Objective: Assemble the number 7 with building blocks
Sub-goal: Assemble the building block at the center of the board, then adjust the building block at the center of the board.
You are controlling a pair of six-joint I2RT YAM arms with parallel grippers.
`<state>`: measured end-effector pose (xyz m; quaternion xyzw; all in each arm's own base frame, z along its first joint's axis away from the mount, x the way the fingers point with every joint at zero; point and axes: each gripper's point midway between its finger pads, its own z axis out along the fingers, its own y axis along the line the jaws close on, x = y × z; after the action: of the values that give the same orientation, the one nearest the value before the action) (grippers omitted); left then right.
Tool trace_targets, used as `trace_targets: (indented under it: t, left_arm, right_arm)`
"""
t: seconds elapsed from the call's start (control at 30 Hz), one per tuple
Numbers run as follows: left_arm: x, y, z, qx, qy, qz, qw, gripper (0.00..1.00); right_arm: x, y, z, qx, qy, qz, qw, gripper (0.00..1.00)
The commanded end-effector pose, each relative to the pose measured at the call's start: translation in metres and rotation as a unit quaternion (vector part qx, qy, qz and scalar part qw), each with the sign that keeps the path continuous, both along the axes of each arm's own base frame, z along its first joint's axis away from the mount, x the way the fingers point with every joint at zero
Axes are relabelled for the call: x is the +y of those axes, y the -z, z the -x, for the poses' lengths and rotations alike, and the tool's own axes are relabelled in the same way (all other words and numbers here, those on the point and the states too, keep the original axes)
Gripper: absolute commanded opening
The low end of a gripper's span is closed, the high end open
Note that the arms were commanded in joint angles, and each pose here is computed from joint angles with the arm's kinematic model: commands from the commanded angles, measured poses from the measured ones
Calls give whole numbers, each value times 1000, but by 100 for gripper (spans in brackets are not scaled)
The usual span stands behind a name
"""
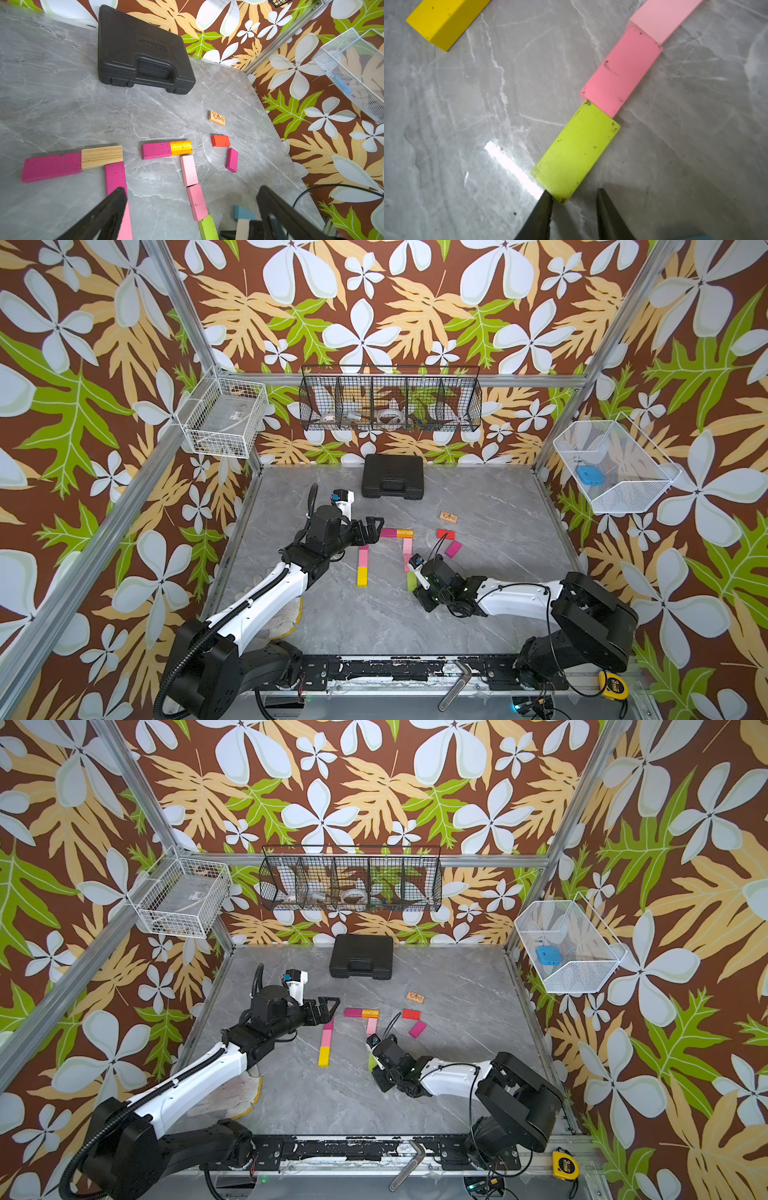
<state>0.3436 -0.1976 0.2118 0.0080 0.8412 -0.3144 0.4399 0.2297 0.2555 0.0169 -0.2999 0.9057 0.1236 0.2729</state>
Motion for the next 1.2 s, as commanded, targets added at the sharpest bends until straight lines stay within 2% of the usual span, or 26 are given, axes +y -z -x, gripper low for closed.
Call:
trace_targets:
  t: [0.0, 0.23, 0.4, 0.53, 0.73, 0.9, 1.03, 1.17]
  left_arm:
    - [0, -5, -2, -8, -1, -2, 1000, 100]
    - [1, -4, -3, -8, -3, -3, 1000, 100]
    - [-1, -4, -3, -5, 1, -3, 1000, 100]
    - [-7, 2, -2, 5, 17, -1, 1000, 99]
    - [-28, 19, 0, 38, 65, 13, 997, 86]
    - [-53, 45, 2, 77, 100, -1, 992, 77]
    - [-70, 68, 1, 104, 111, -24, 988, 69]
    - [-82, 94, -2, 132, 113, -47, 984, 53]
  right_arm:
    - [-11, 12, 7, 21, 0, 29, 999, 36]
    - [-9, 6, 5, 21, -2, 19, 1000, 36]
    - [-4, -21, 3, 5, -9, -14, 1000, 39]
    - [-11, -38, -12, 4, 19, -40, 999, 40]
    - [-32, -47, -47, 14, 87, -59, 994, 39]
    - [-43, -48, -73, 14, 129, -60, 990, 37]
    - [-41, -45, -90, 13, 135, -58, 989, 36]
    - [-32, -41, -103, 13, 131, -56, 990, 34]
